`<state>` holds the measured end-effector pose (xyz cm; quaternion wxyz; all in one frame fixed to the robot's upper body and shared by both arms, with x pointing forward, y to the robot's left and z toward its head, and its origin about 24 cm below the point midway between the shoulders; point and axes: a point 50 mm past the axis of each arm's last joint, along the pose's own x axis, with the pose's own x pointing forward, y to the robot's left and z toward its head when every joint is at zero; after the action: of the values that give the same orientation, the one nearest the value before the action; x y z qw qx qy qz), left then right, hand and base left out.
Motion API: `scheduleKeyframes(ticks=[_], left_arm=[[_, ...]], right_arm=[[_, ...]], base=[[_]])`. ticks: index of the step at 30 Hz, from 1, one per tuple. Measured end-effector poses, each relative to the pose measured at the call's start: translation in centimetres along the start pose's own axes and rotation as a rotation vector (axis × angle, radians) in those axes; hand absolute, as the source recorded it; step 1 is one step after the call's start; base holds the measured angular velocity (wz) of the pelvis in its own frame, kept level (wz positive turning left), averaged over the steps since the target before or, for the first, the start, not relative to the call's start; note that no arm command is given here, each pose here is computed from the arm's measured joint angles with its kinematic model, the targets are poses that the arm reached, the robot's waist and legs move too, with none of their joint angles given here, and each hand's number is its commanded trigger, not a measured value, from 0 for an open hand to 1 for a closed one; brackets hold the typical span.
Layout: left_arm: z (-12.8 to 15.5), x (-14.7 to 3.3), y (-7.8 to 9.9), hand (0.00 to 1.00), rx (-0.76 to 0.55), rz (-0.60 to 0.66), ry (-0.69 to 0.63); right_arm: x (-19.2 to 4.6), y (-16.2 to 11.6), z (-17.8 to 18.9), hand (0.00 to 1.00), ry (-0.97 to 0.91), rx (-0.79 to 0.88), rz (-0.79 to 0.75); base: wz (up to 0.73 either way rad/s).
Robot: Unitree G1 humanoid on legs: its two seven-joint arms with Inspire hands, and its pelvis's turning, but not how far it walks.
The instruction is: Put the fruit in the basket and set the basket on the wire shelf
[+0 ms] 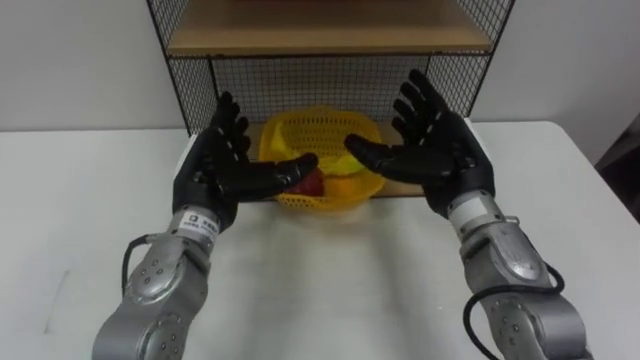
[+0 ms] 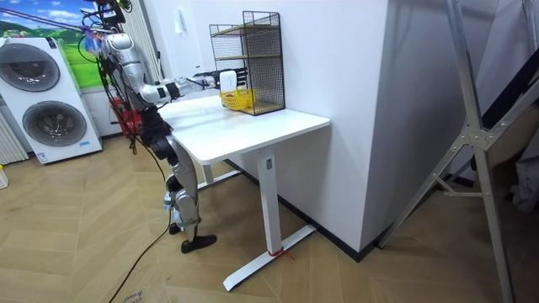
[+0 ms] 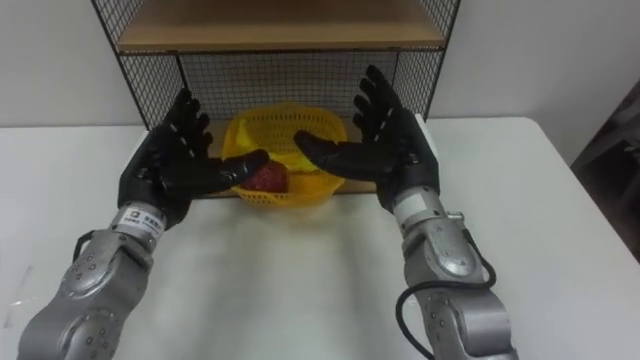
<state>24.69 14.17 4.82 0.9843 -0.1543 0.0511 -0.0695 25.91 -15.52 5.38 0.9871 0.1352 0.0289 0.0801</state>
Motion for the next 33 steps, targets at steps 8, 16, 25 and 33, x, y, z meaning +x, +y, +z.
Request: scheduleKeyframes(ticks=[8,16,25,33], left_arm=[[-1.3,-2.8,0.5,0.00,-0.021,-0.074,0.020],[-2.1,-5.4,1.2,0.00,-0.031,-0.060,-0.009],[-2.4,-8.0,2.9,0.00,-0.030,0.027,-0.041],[0.7,-9.3,4.8,0.00,0.028,0.212,-0.230]], right_arm=[[-3.1,-0.4,-1.3,0.00,0.038,-0.020,0.042],[-5.3,-0.4,-0.7,0.00,-0.048,-0.055,0.085],[-7.8,-1.3,-1.4,0.00,-0.011,-0.144,0.081],[-9.1,-2.4,0.6,0.00,-0.126,-0.280,-0.045]], base=[[0.00],[0.00],[0.00],[0.06]])
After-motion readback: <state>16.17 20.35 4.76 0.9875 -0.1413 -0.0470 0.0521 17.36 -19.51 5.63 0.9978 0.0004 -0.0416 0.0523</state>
